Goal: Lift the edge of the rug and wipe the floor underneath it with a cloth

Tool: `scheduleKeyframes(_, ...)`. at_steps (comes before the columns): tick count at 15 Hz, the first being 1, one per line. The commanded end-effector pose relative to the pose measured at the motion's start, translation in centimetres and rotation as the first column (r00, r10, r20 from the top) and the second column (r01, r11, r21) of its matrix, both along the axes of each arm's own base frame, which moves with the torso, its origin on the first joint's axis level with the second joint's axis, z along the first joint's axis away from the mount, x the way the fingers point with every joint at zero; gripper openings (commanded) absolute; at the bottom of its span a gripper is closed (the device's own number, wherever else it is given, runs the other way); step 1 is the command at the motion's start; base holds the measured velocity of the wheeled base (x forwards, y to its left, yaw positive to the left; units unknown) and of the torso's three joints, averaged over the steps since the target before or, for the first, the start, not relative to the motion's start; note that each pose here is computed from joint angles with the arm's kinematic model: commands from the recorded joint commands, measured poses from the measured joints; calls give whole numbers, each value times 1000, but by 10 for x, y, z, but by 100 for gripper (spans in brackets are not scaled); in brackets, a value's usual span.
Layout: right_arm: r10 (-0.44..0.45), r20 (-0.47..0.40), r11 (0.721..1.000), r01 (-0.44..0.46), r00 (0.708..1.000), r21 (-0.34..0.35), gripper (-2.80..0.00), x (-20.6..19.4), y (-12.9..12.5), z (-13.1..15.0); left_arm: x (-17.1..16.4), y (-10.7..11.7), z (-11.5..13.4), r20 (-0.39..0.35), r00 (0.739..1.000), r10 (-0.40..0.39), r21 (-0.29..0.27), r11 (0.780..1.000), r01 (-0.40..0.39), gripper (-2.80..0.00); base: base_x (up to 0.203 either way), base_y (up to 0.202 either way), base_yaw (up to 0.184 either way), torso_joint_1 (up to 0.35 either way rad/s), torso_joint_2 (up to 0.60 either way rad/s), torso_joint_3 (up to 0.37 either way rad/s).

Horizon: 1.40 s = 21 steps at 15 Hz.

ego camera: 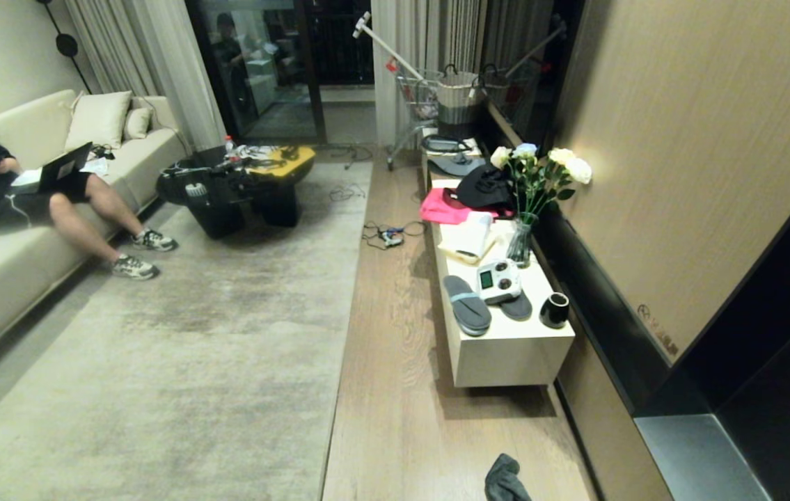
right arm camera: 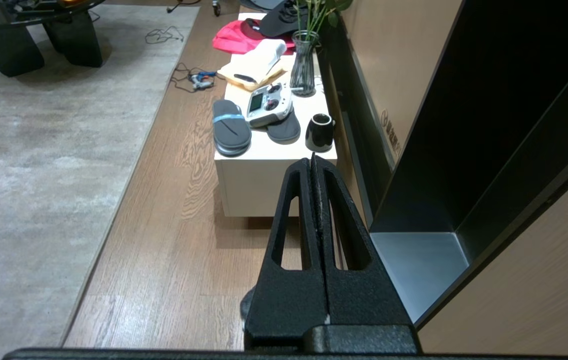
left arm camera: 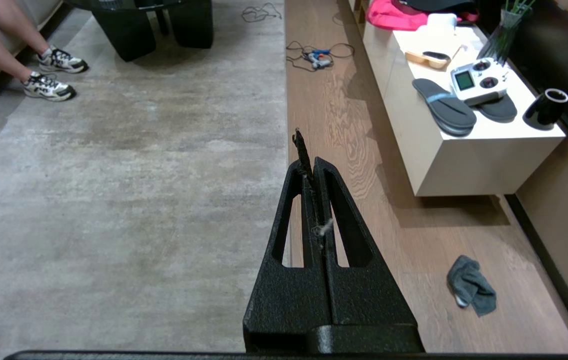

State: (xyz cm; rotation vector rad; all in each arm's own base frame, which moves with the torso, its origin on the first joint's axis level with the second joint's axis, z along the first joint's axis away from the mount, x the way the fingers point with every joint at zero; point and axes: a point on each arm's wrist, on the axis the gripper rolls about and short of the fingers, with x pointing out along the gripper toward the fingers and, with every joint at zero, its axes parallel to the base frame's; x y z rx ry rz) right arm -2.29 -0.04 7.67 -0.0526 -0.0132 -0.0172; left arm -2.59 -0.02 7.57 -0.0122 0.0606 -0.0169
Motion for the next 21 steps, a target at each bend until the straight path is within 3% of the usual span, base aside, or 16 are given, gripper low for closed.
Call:
scheduleKeyframes(1, 1, 0, 1000, -1, 1000, 2, -280, 0, 0, 0, 0, 0, 0, -1, 1000, 0, 0, 1000, 0, -280, 0, 0, 0, 147, -340, -193)
scheduleKeyframes(11, 1, -1, 1000, -1, 1000, 18, -280, 0, 0, 0, 0, 0, 0, -1, 1000, -1, 0, 1000, 1, -280, 0, 0, 0, 140, -315, -177)
scheduleKeyframes(21, 2, -1, 1000, -2, 1000, 22, -280, 0, 0, 0, 0, 0, 0, -1, 1000, 0, 0, 1000, 0, -280, 0, 0, 0, 0, 0, 0)
